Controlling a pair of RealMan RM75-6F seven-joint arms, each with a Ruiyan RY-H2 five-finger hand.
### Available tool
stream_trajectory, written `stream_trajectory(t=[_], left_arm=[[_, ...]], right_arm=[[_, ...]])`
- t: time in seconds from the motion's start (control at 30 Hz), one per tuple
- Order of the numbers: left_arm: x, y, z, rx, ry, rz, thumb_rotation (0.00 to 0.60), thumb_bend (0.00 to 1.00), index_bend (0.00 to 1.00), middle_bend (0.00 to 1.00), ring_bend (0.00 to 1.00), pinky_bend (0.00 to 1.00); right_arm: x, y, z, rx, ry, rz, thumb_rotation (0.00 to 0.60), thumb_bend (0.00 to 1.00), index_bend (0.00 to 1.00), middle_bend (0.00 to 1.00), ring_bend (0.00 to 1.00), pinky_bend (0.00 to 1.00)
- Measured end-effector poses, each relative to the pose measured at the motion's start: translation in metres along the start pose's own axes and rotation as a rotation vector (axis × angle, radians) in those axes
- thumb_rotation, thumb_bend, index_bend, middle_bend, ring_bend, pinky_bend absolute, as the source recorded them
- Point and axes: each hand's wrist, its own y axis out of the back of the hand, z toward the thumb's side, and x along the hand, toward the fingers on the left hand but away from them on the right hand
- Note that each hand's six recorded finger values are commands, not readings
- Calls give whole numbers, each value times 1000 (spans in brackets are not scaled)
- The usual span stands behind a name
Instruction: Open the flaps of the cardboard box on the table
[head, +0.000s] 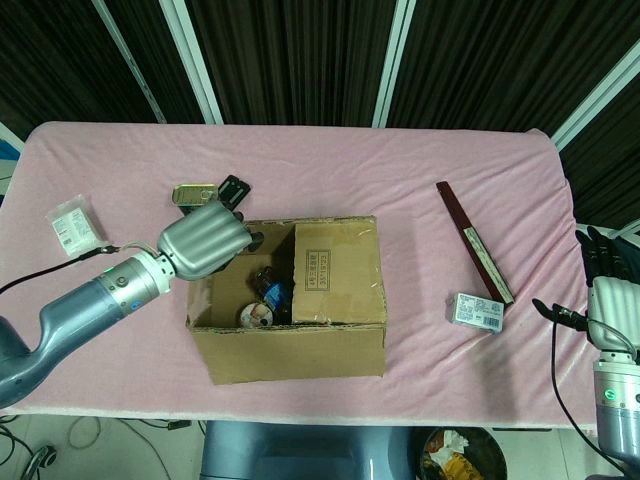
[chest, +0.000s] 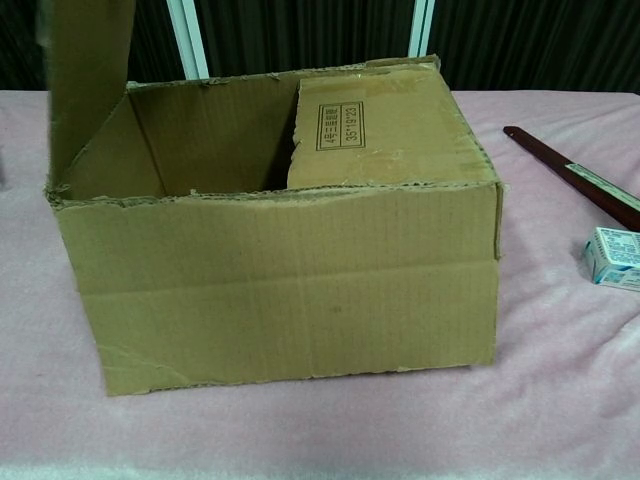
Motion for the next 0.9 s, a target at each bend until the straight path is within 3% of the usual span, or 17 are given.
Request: stream_trajectory(t=[0.33, 0.67, 0.8, 0.9], left_arm=[[-46, -7, -23, -22, 70, 4, 600, 918, 399, 562, 433, 471], [-94, -30, -46, -74, 153, -15, 600, 849, 382, 548, 426, 469], [-117, -48, -55, -111, 198, -29, 600, 738, 348, 504, 387, 422], [-135, -62, -62, -144, 242, -26, 600, 564, 252, 333, 243, 301]], right_arm=[[2, -2, 3, 10, 8, 6, 529, 162, 0, 0, 0, 239], [2, -5, 4, 14, 12, 18, 549, 162, 0, 0, 0, 239], [3, -7, 5, 19, 14, 22, 570, 165, 0, 0, 0, 239], [3, -7, 6, 36, 22, 22, 592, 173, 0, 0, 0, 238]])
